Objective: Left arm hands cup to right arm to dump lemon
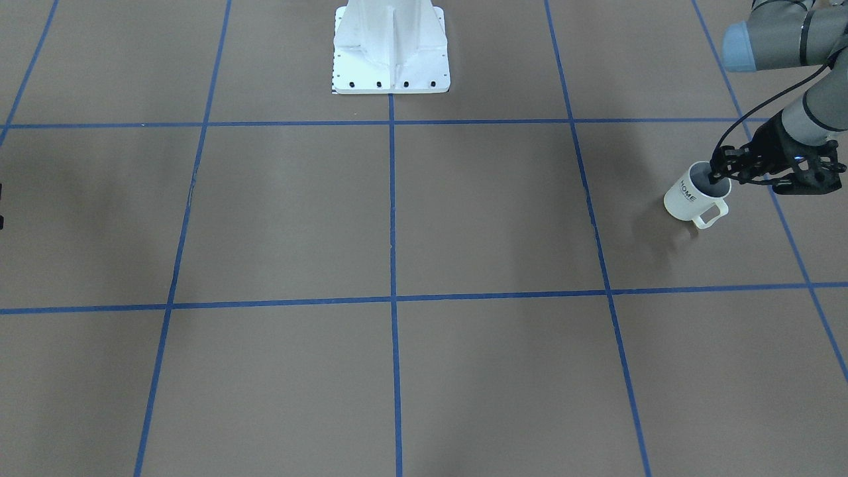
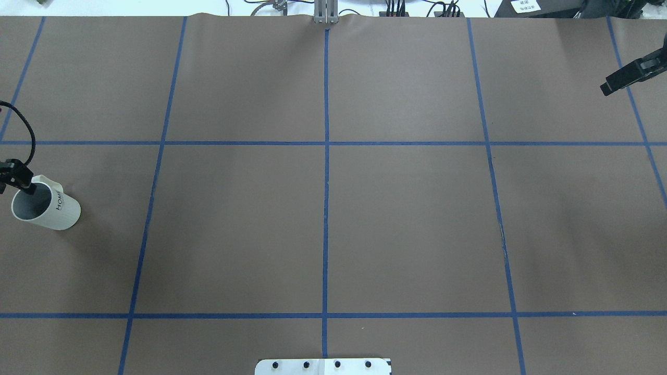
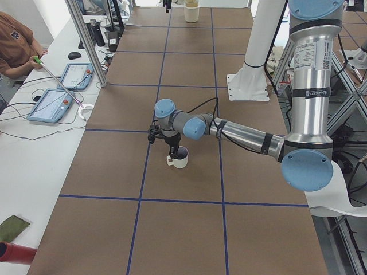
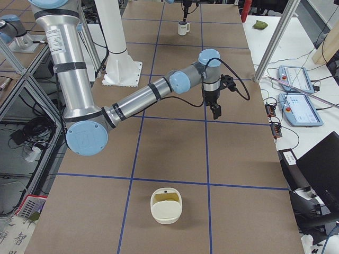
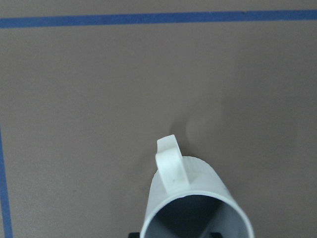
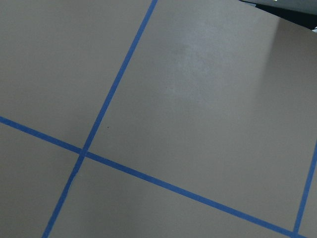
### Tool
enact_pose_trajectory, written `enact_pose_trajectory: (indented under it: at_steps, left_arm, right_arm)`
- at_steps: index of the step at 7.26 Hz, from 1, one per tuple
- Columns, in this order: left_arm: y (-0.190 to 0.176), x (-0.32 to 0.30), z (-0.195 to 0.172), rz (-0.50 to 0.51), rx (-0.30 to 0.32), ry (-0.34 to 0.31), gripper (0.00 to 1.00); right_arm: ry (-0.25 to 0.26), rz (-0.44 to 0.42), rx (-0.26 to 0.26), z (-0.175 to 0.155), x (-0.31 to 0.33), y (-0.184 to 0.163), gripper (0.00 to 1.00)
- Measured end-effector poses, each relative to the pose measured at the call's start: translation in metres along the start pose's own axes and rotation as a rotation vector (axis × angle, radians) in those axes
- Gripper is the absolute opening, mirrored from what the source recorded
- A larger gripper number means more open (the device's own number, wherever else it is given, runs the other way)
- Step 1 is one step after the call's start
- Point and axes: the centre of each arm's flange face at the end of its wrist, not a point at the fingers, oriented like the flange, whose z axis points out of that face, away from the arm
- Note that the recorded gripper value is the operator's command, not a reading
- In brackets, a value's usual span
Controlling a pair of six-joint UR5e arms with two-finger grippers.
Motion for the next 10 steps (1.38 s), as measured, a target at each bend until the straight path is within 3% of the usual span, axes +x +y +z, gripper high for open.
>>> enact_pose_trajectory:
  at_steps: [1, 3, 5, 8, 10]
  left_arm:
    - [-0.004, -0.014, -0.024, 0.036, 0.039, 0.015, 1.00]
    - [-0.010, -0.064, -0.056, 0.016, 0.098, 0.023, 1.00]
    - [-0.002, -0.120, -0.067, -0.004, 0.115, 0.035, 1.00]
    - [0.017, -0.176, -0.083, -0.051, 0.145, 0.064, 1.00]
    - [0.032, -0.187, -0.080, -0.103, 0.140, 0.066, 1.00]
  right_arm:
    - [0.010, 0.015, -0.021, -0.003, 0.008, 0.003, 1.00]
    - [0.041, 0.024, -0.075, -0.020, 0.041, 0.014, 1.00]
    - [0.055, 0.045, -0.149, -0.025, 0.076, 0.038, 1.00]
    - [-0.044, 0.196, -0.217, -0.012, 0.133, 0.109, 1.00]
    - [-0.065, 0.260, -0.267, 0.011, 0.155, 0.138, 1.00]
